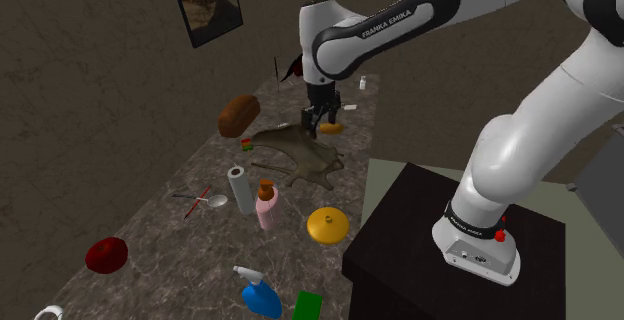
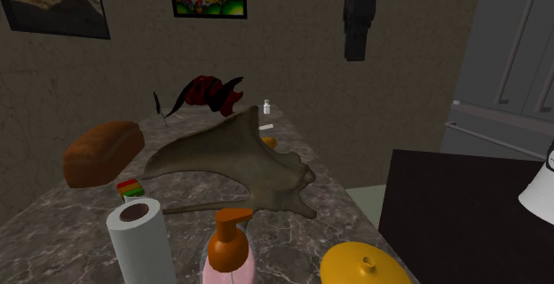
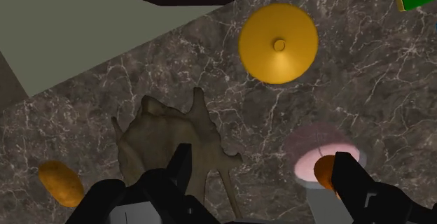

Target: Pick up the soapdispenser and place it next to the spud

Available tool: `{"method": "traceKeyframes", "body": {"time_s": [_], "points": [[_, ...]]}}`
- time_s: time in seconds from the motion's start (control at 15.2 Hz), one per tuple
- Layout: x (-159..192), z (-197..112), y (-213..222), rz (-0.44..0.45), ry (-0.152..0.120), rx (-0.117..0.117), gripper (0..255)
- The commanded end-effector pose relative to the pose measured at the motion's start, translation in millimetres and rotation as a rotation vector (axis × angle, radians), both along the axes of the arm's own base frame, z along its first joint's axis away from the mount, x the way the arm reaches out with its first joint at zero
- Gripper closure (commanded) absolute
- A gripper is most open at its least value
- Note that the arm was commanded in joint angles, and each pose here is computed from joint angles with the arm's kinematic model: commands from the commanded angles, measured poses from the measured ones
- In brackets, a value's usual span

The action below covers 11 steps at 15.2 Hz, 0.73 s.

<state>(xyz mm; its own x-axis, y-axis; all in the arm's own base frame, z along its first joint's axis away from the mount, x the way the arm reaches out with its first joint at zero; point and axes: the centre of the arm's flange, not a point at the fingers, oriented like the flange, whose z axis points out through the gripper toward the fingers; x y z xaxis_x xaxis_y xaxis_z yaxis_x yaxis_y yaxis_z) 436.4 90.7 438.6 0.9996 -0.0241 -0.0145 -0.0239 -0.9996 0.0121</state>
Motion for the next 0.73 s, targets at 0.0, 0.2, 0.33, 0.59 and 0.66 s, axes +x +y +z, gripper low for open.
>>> {"method": "traceKeyframes", "body": {"time_s": [0.0,0.2,0.33,0.59,0.66], "points": [[14.4,-17.6,13.5,-0.01,-0.001,0.002,0],[36.8,-43.1,33.8,-0.024,0.0,0.002,0],[52.0,-60.0,47.3,-0.034,0.001,0.003,0],[82.5,-94.0,73.7,-0.052,0.002,0.004,0],[90.2,-102.4,80.3,-0.057,0.002,0.005,0]]}}
